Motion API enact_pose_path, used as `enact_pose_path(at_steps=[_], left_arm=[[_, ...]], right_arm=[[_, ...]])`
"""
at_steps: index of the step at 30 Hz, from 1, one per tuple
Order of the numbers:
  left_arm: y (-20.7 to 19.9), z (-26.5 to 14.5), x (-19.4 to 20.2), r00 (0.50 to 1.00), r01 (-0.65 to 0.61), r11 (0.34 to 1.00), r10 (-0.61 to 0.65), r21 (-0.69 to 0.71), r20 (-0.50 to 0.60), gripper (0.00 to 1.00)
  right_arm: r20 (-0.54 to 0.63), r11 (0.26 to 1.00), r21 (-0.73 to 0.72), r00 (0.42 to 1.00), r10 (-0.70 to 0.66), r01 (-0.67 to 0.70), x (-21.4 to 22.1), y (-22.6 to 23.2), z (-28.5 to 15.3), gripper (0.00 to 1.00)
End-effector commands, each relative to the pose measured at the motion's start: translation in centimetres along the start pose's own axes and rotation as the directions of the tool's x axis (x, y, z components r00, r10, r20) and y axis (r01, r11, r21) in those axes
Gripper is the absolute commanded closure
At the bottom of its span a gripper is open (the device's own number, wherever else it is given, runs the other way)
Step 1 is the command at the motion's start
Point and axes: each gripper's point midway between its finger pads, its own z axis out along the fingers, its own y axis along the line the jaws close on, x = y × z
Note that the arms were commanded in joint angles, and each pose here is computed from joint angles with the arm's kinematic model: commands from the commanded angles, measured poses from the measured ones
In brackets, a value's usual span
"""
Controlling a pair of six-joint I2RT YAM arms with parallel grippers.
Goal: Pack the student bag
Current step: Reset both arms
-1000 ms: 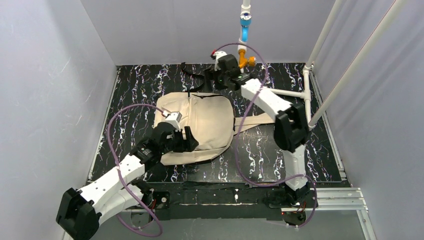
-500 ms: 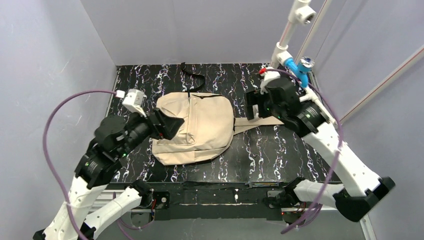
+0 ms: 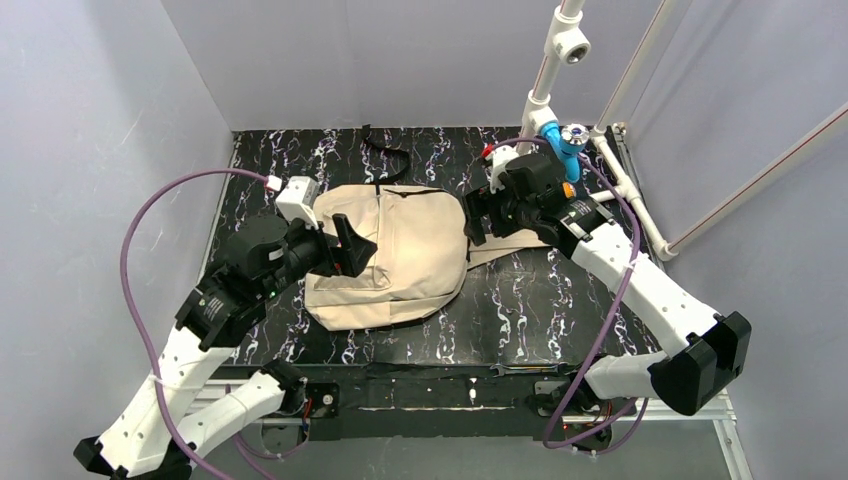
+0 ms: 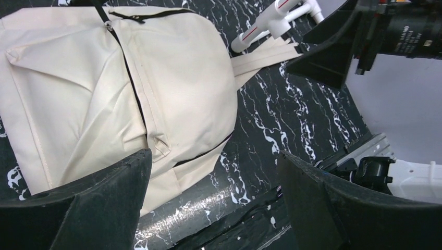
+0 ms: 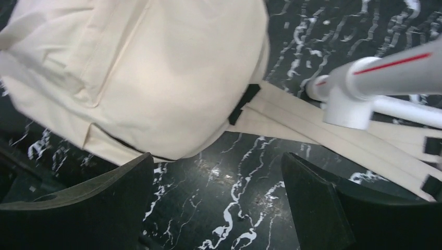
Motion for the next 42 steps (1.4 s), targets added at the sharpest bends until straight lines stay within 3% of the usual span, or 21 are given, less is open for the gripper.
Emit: enact_pose_path(at_steps=[1,9,20,26,30,34,37,42], left_arm=[[-0.1,0.5,-0.3,0.999,-0.036,0.999,0.036,0.006,-0.005,0.11],[-0.1,0.2,-0.5,1.000,-0.022,1.000,0.022,0.007,0.020,0.11],[-0.2,-0.4,-0.7,1.000,-0.020,1.000,0.019,0.007,0.022,0.10],[-0.5,-2.2,-2.7,0.995,-0.038,0.999,0.037,0.007,0.089,0.09],[-0.6,-5.0,-5.7,0.976,-0.064,0.998,0.065,-0.010,0.210,0.07],[-0.9,-6.8,-7.7,0.954,-0.091,0.996,0.092,-0.014,0.287,0.05],[-1.0,-7.2,-8.2,0.950,-0.089,0.996,0.089,-0.013,0.298,0.04],[-1.3,-7.0,-7.4,0.959,-0.044,0.999,0.038,0.014,0.279,0.04]], right_arm=[[0.165,0.957,-0.275,0.985,-0.051,0.096,-3.7,4.8,-2.2,0.02],[0.145,0.872,-0.463,0.984,-0.100,0.157,-4.6,8.3,-1.7,0.02],[0.145,0.824,-0.530,0.979,-0.145,0.200,-7.9,11.9,-1.1,0.02],[0.177,0.875,-0.438,0.974,-0.139,0.205,-8.5,11.5,-4.3,0.02],[0.266,0.910,-0.365,0.959,-0.101,0.197,-9.5,9.9,-8.6,0.02],[0.373,0.898,-0.372,0.923,-0.088,0.236,-10.1,9.9,-12.3,0.02],[0.408,0.888,-0.384,0.909,-0.083,0.253,-10.7,10.3,-12.8,0.02],[0.357,0.852,-0.447,0.927,-0.110,0.273,-10.2,11.6,-11.2,0.02]])
